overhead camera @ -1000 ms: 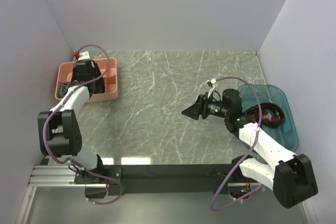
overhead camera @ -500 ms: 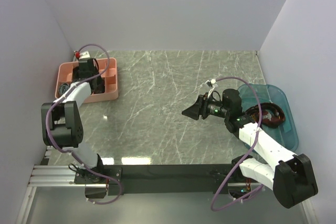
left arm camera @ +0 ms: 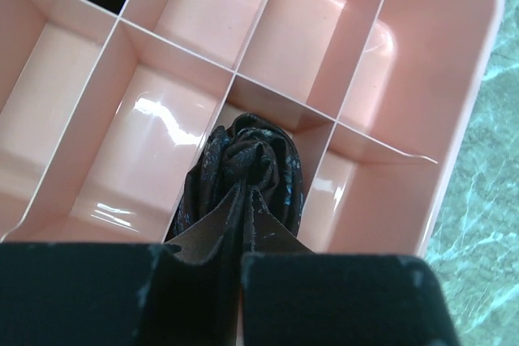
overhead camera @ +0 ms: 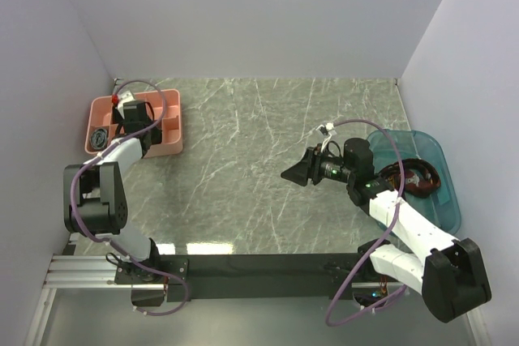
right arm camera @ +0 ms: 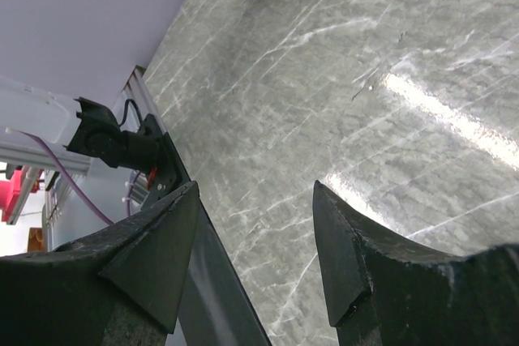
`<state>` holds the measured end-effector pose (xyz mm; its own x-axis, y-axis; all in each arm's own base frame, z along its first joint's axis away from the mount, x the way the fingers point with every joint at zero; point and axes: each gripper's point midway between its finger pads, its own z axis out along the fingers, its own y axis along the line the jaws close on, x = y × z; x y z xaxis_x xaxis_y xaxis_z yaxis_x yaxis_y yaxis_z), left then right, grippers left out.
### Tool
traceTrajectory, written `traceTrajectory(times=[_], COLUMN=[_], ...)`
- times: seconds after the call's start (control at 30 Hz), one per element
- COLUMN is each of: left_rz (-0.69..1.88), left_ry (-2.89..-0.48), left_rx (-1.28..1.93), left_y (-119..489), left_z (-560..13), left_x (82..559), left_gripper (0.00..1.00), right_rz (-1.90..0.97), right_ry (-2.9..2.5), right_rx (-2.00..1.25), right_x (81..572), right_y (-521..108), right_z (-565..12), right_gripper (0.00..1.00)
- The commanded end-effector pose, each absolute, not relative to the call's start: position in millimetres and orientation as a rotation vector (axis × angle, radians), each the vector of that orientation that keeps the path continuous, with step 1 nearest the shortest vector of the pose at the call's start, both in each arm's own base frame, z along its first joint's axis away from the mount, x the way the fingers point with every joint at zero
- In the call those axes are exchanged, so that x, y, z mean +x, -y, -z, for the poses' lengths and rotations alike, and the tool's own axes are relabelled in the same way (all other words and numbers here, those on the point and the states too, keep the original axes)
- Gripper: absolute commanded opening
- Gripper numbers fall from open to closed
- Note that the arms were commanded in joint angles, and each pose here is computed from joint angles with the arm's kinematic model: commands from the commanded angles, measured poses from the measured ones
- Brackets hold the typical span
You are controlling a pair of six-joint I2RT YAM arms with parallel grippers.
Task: Roll the ties
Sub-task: Place the rolled tie into the container
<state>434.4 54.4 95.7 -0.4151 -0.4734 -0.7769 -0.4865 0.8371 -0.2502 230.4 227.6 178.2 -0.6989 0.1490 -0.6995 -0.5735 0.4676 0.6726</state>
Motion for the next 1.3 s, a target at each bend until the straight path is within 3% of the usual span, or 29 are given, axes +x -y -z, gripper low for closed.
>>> traceTrajectory(times=[0.0, 0.23, 0.3, 0.4, 0.43, 0.63, 0.73, 0.87, 0.93, 0.97, 1.0, 1.1, 1.27], left_rz=[-0.096, -0.093, -0.076, -0.054, -0.041, -0.036, -0.019, 0.027, 0.043, 0.053, 0.048, 0.042, 0.079], left_ry=[-2.221, -2.287, -2.295, -2.259, -2.214, -2.042, -1.960, -1.902, -1.871, -1.797, -1.798, -1.688, -1.616], left_rx=[-0.810, -0.856, -0.871, -0.874, -0.865, -0.799, -0.762, -0.704, -0.679, -0.639, -0.632, -0.606, -0.629], left_y=[-57.6, -53.3, -50.3, -49.3, -50.6, -59.7, -60.1, -53.7, -50.2, -46.8, -47.0, -47.0, -40.3], left_z=[-51.5, -38.6, -36.8, -51.4, -69.1, -162.7, -211.8, -259.0, -280.9, -310.9, -311.1, -335.7, -340.2], left_x=[396.0, 383.2, 380.1, 381.8, 386.3, 404.5, 406.7, 396.2, 377.0, 337.0, 336.5, 287.1, 224.4], left_gripper=[0.06, 0.05, 0.09, 0.23, 0.33, 0.69, 0.79, 0.82, 0.84, 0.88, 0.88, 1.00, 0.99], right_rz=[-1.280, -1.267, -1.264, -1.258, -1.246, -1.138, -1.085, -0.900, -0.799, -0.625, -0.627, -0.526, -0.353], right_ry=[-1.945, -1.936, -1.935, -1.936, -1.927, -1.895, -1.877, -1.842, -1.833, -1.795, -1.775, -1.712, -1.567], right_rx=[-0.378, -0.377, -0.375, -0.379, -0.385, -0.386, -0.388, -0.309, -0.263, -0.100, -0.099, 0.044, 0.231], right_x=[226.9, 225.7, 224.5, 223.2, 225.1, 235.7, 239.9, 252.2, 253.4, 256.8, 253.1, 243.0, 215.6], right_y=[-225.4, -223.2, -222.7, -221.8, -221.5, -213.3, -208.7, -185.2, -169.3, -133.6, -131.9, -100.2, -44.1], right_z=[-188.2, -193.2, -194.3, -197.4, -201.6, -229.7, -248.5, -276.1, -290.4, -311.0, -316.5, -338.9, -367.9], right_gripper=[0.65, 0.65, 0.65, 0.65, 0.65, 0.65, 0.65, 0.66, 0.67, 0.68, 0.68, 0.71, 0.88])
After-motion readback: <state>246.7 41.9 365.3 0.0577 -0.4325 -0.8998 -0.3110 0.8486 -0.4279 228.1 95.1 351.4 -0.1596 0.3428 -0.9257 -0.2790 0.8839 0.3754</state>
